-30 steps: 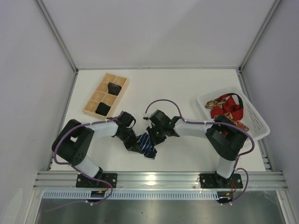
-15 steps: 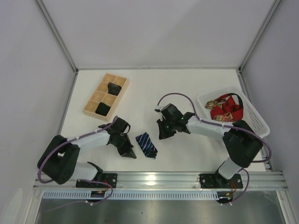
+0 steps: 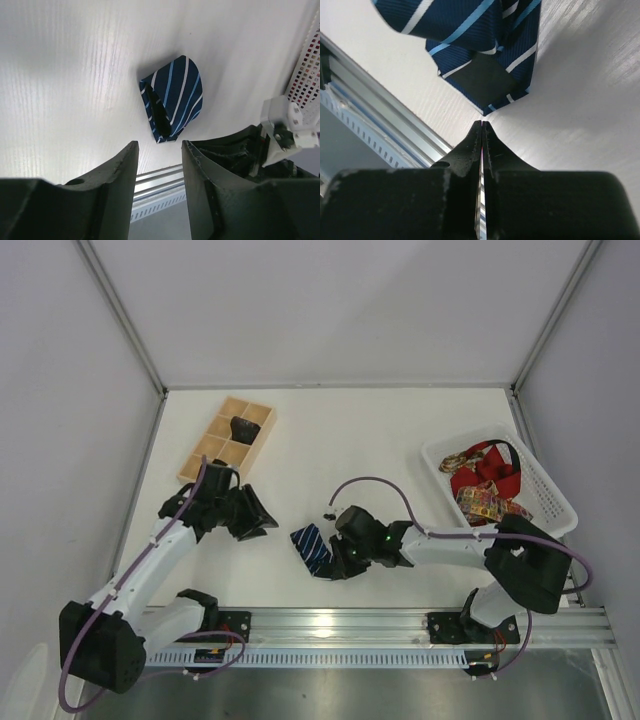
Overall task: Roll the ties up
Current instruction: Roll the tie, then place the rolled tie into the container
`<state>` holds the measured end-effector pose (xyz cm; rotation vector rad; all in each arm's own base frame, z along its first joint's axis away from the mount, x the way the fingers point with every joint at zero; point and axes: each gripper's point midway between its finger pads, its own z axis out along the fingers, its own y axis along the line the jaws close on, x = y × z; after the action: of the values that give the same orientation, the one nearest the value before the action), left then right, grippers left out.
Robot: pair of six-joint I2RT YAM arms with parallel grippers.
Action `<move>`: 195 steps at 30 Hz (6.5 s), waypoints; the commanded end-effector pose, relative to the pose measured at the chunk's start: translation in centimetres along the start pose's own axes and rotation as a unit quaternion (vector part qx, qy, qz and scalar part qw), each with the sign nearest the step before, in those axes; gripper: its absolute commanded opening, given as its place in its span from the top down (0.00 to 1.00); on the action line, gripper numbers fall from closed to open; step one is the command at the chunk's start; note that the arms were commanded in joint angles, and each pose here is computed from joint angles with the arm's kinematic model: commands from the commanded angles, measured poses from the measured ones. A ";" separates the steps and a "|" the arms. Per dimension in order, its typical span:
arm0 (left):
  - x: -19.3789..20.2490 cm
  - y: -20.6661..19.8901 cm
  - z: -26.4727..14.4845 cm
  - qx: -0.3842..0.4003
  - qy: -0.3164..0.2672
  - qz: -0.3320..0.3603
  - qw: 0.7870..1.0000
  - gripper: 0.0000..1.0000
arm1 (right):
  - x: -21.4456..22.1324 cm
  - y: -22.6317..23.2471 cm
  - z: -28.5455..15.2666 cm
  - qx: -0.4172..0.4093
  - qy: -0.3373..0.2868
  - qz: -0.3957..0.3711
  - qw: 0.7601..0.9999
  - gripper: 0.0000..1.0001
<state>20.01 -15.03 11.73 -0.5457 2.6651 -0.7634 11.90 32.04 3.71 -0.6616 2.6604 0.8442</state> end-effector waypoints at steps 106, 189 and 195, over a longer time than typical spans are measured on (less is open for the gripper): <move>2.4 -2.3 4.9 0.178 0.099 -0.020 0.979 0.25 | -14.1 -2.3 -6.6 -0.050 -0.042 0.070 0.995 0.71; 3.2 -2.4 12.3 0.127 0.144 -0.130 0.973 0.22 | -11.5 -8.1 2.9 0.033 0.030 0.117 0.992 0.59; 2.9 -2.3 13.3 0.111 0.141 -0.147 0.973 0.22 | -11.4 -8.1 2.9 0.029 0.032 0.118 0.992 0.59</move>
<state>22.31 -24.38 3.47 -0.7751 2.7369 -1.4174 26.10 32.68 3.82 -0.3795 2.8162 0.8778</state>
